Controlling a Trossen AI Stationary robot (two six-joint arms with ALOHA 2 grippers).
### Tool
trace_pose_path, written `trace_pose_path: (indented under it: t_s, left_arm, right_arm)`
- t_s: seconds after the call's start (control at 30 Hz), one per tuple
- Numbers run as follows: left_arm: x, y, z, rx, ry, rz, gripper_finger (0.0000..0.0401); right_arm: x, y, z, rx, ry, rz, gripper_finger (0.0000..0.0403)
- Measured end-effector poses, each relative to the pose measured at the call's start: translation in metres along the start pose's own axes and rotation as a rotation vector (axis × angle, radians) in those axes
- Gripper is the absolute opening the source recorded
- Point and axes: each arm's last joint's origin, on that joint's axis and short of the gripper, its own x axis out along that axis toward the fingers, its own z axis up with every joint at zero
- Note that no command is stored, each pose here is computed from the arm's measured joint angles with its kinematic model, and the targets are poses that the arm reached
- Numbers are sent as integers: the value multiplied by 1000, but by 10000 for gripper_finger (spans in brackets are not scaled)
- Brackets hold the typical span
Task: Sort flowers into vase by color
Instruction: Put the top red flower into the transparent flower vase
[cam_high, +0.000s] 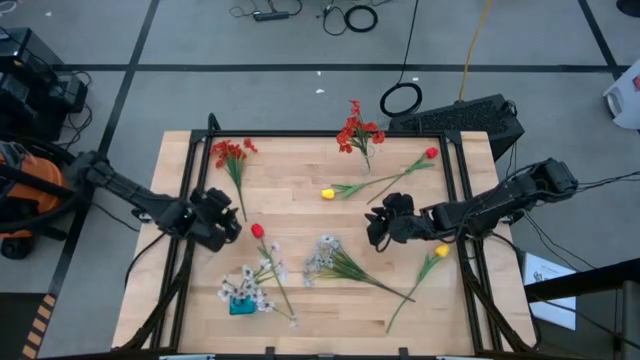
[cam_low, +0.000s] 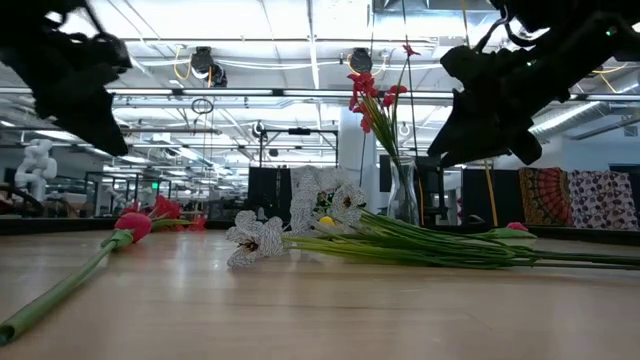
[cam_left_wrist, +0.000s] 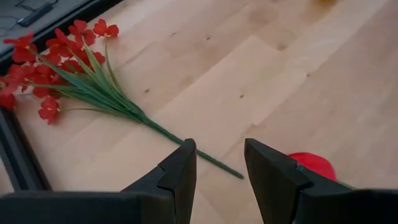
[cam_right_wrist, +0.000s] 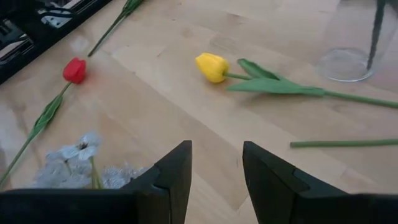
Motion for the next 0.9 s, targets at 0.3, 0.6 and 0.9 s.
trace_pose_path:
  t_s: [0.3, 0.6, 0.9]
  left_arm:
    - [17, 8, 15, 10, 43, 57, 143]
    - [37, -2, 13, -124, 54, -65, 143]
    - [40, -7, 14, -140, 38, -85, 144]
  right_arm:
    - [5, -5, 6, 24, -13, -31, 134]
    - [13, -26, 18, 158, -10, -159, 134]
    - [25, -76, 36, 338, 81, -427, 134]
